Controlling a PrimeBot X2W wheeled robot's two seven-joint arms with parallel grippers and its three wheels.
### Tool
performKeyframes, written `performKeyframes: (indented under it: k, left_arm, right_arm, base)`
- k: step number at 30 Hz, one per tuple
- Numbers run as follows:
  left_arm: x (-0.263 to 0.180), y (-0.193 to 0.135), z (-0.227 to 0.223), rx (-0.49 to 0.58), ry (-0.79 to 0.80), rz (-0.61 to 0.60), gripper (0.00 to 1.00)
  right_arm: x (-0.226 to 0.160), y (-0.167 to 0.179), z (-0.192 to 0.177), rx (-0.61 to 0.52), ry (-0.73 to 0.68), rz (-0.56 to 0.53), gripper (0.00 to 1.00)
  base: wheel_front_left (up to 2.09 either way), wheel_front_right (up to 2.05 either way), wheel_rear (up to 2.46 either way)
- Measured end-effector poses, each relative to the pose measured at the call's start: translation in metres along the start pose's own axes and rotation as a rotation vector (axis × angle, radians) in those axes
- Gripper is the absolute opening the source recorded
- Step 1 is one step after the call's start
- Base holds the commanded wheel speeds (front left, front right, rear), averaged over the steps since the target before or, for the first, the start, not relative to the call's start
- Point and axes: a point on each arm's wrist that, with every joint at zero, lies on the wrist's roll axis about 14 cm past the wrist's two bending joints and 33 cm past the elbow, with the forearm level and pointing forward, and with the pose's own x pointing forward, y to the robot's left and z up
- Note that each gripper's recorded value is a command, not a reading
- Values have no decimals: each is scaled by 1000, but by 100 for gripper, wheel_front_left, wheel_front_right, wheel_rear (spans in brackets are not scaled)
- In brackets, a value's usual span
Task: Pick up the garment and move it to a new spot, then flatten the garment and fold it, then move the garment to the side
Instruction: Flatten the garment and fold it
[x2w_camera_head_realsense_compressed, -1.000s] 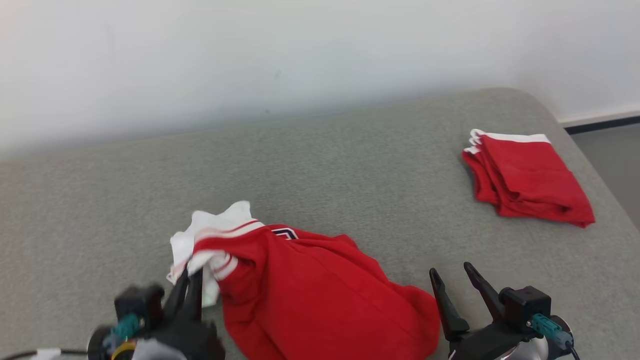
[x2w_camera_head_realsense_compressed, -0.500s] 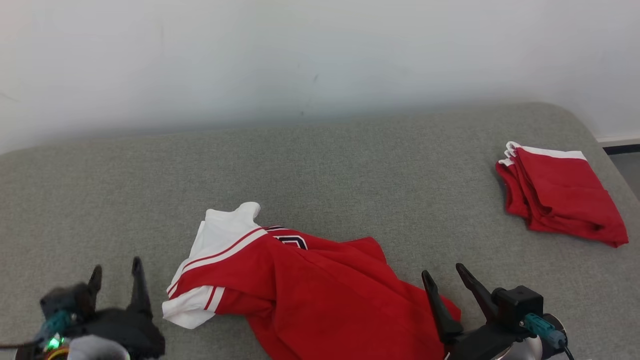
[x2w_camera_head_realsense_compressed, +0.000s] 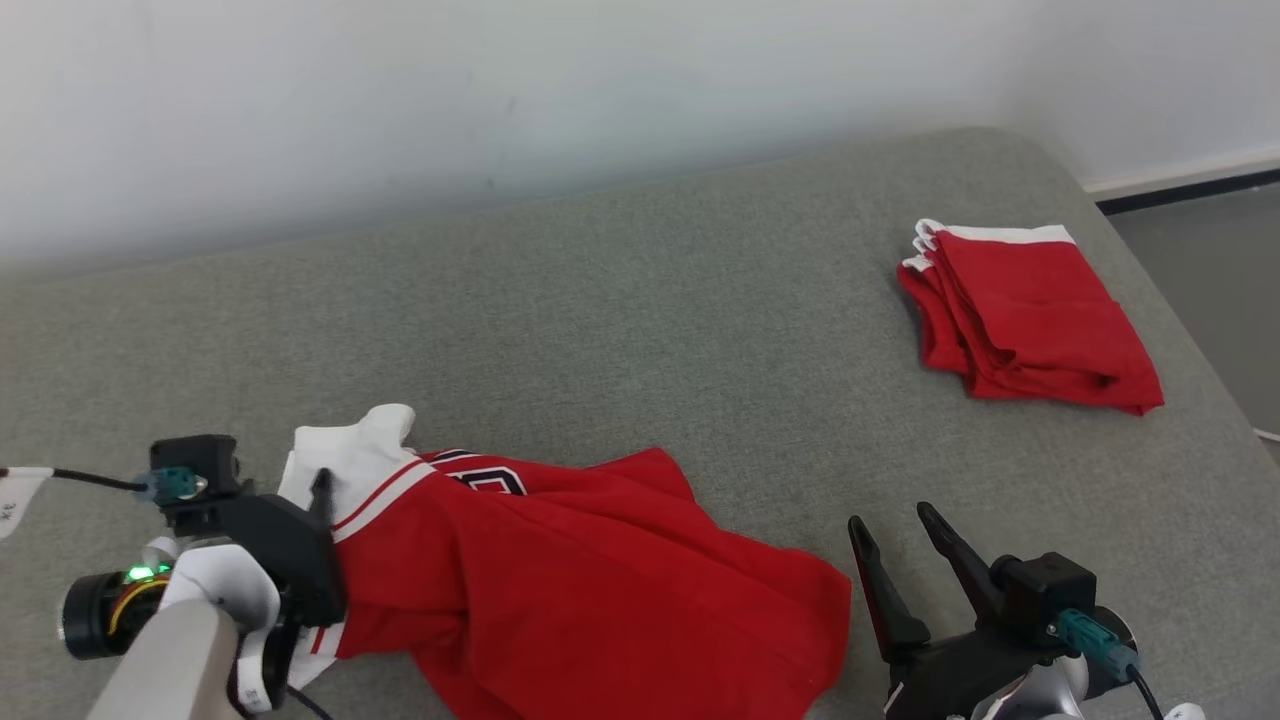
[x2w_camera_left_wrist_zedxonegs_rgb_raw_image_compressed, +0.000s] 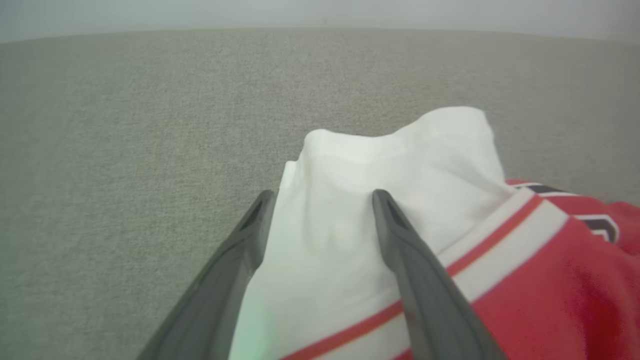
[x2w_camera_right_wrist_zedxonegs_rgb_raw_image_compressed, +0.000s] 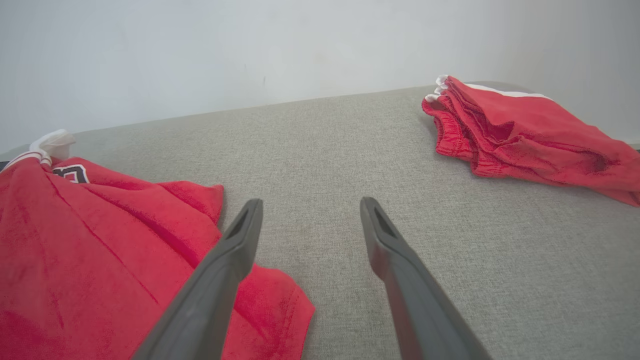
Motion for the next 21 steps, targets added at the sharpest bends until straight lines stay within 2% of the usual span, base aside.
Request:
performKeyframes:
  k: [5,11,15,17,18,19,20,21]
  left_arm:
    - [17,15,-12,4,73,80,100]
    - [32,-4,-35,25,180,20,100]
    - [38,-11,-35,22,174,11,100]
    - [38,-13,-32,18,154,12,49]
    - [39,-13,-27,17,133,13,32]
    - [39,-12,-22,13,110,21,24]
    - [39,-12,-19,10,97,24,41]
    - [38,-11,-18,7,88,26,41]
  right_arm:
    - [-1,-10,-5,3,14,-34,100]
    - [-1,-17,-13,7,36,-58,100]
    - [4,-15,-10,4,27,-53,100]
    - [4,-13,-11,5,29,-49,100]
    - [4,-13,-11,5,29,-48,100]
    - [4,-13,-10,5,28,-47,100]
    - [4,-13,-10,5,26,-48,100]
    - [4,-13,-10,6,26,-47,100]
  base:
    - [0,0,0]
    - [0,0,0]
    - [0,0,0]
    - [0,0,0]
    - [0,0,0]
    - [0,0,0]
    - [0,0,0]
    - [0,0,0]
